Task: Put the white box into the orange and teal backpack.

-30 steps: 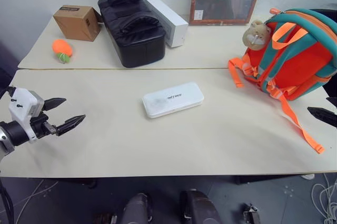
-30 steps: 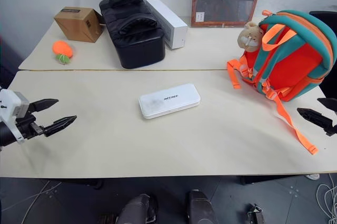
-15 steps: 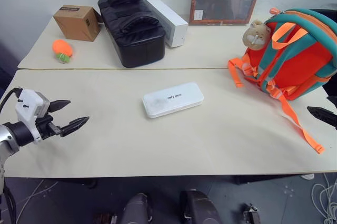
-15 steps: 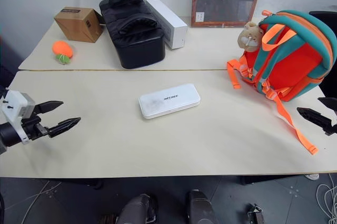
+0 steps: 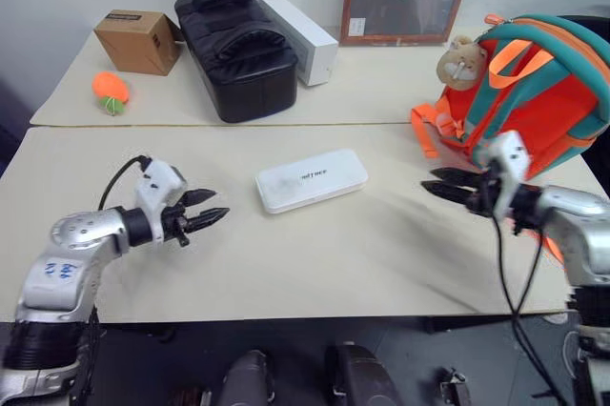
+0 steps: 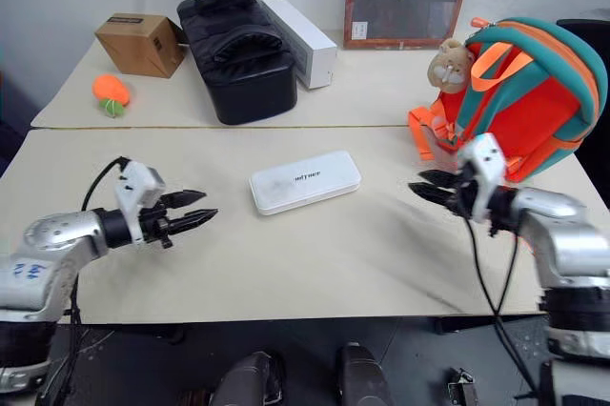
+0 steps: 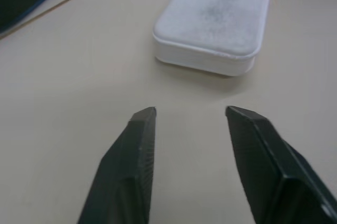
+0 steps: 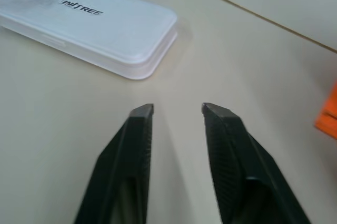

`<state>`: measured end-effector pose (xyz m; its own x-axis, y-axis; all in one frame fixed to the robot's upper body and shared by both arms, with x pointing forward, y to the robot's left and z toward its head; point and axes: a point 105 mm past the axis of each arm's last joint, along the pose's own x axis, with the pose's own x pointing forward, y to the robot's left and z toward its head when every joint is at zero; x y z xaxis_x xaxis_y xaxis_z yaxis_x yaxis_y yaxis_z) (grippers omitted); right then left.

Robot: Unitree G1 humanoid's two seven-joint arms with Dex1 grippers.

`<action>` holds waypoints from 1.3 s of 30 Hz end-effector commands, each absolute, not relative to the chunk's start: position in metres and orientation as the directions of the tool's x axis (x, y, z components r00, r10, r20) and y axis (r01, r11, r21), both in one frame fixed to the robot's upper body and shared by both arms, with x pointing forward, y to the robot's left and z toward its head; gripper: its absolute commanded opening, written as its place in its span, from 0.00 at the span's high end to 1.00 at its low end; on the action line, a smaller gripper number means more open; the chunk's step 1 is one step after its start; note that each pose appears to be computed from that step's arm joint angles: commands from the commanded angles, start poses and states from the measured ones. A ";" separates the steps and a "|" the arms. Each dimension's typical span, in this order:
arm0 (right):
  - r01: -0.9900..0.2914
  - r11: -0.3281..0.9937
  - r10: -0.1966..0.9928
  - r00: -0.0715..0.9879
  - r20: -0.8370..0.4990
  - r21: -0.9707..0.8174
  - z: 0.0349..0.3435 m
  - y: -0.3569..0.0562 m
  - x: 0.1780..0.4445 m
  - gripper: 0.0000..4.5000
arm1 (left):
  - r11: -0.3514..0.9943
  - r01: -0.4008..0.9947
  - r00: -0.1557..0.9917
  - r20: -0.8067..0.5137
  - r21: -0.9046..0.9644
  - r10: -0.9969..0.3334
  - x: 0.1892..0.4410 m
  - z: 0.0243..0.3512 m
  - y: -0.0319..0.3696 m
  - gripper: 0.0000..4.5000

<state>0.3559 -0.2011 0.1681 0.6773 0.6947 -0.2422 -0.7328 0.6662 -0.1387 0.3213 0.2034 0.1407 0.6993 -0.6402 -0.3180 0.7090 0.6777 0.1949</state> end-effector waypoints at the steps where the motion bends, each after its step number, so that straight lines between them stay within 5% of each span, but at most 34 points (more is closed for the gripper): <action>1: -0.722 0.652 0.687 0.691 -0.224 -0.230 0.177 -0.186 0.375 0.98 | 0.683 0.691 0.720 -0.315 0.237 -0.619 0.333 0.142 0.198 0.83; 4: -0.701 0.657 0.667 0.712 -0.218 -0.279 0.177 -0.173 0.395 1.00 | 0.700 0.681 0.727 -0.312 0.213 -0.612 0.341 0.141 0.189 0.99; 15: -0.686 0.650 0.630 0.727 -0.272 -0.327 0.155 -0.144 0.428 1.00 | 0.683 0.706 0.704 -0.302 0.190 -0.643 0.347 0.134 0.163 0.99; 24: -0.779 0.553 0.730 0.624 -0.280 -0.294 0.153 -0.125 0.402 1.00 | 0.690 0.692 0.719 -0.280 0.210 -0.636 0.353 0.140 0.170 0.99; 29: -0.850 0.466 0.788 0.525 -0.321 -0.245 0.150 -0.125 0.357 1.00 | 0.680 0.696 0.717 -0.287 0.230 -0.636 0.355 0.143 0.173 0.99; 35: -0.840 0.490 0.765 0.543 -0.345 -0.234 0.146 -0.132 0.343 1.00 | 0.704 0.678 0.724 -0.357 0.211 -0.591 0.350 0.134 0.207 0.99; 39: -0.815 0.522 0.735 0.579 -0.352 -0.251 0.144 -0.138 0.349 1.00 | 0.747 0.664 0.697 -0.375 0.015 -0.612 0.346 0.130 0.224 0.80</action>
